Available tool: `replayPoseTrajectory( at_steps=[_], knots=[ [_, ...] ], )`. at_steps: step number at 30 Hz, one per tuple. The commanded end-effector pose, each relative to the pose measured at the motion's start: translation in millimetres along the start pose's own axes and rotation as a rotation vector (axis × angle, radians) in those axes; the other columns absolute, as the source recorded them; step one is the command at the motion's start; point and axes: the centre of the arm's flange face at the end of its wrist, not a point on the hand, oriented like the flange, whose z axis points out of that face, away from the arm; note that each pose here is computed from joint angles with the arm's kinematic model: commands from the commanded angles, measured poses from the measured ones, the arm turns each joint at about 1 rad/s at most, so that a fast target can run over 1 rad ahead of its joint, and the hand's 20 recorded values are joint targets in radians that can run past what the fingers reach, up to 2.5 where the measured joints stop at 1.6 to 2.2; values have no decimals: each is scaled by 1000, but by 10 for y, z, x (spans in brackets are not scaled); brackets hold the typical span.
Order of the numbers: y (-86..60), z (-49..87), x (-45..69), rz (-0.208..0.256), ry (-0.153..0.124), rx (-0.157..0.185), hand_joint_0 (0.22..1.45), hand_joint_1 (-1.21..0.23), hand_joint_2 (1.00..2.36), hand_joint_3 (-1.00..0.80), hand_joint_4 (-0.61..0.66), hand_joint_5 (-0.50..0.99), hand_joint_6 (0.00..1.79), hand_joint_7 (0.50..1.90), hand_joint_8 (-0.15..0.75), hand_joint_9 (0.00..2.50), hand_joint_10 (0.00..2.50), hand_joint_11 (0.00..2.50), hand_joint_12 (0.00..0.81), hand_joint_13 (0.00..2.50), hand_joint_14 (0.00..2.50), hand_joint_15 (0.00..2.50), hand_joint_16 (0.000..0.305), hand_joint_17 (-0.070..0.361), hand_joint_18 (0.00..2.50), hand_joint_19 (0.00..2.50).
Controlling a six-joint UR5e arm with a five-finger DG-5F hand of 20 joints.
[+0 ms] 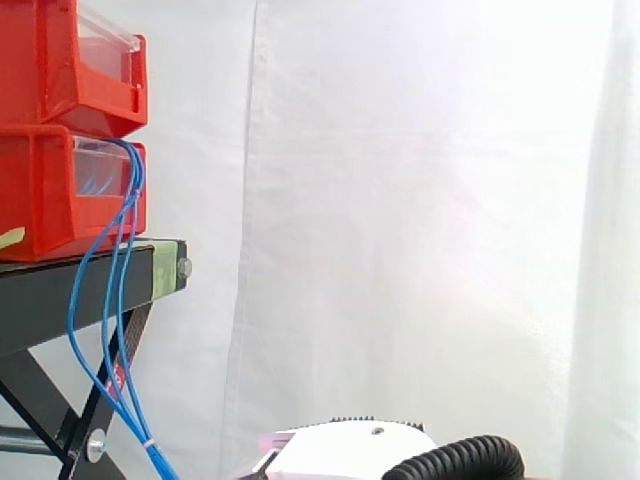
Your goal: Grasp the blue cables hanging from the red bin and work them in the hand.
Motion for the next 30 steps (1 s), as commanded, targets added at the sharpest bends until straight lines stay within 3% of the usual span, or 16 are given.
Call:
replayPoseTrajectory(
  at_steps=[1,11,13,14,17,18,22,25,26,30],
  knots=[
    [0,-1,-2,-1,-1,0,853,-576,1009,-801,292,8,596,1185,656,1701,2500,2500,743,1985,2500,1939,218,164,2364,556],
    [7,-13,29,27,6,-2,855,-575,1010,-798,289,16,589,1189,656,1701,2500,2500,743,1985,2500,1939,218,164,2364,556],
    [15,-19,51,56,12,-3,856,-575,1009,-796,290,16,589,1196,656,1701,2500,2500,743,1985,2500,1939,218,164,2364,556],
    [42,-30,60,93,23,-3,855,-575,1010,-796,289,17,591,1189,656,1701,2500,2500,743,1985,2500,1939,218,164,2364,556],
    [81,-54,72,139,51,4,856,-575,1010,-799,290,19,588,1193,656,1701,2500,2500,743,1985,2500,1939,218,164,2364,556],
    [159,-84,51,169,70,17,856,-576,1010,-795,291,20,588,1193,656,1701,2500,2500,743,1985,2500,1939,218,164,2364,556],
    [306,-125,-19,194,71,30,856,-576,1010,-792,290,21,587,1195,656,1701,2500,2500,743,1985,2500,1939,218,164,2364,556],
    [399,-159,-98,196,71,47,857,-576,1010,-795,289,25,588,1191,656,1701,2500,2500,743,1985,2500,1939,218,164,2364,556],
    [430,-211,-181,189,67,61,857,-576,1010,-795,289,25,587,1192,656,1701,2500,2500,743,1985,2500,1939,218,164,2364,556],
    [502,-305,-299,188,61,60,859,-576,1010,-794,289,26,583,1200,656,1701,2500,2500,743,1985,2500,1939,218,164,2364,556]
  ],
)
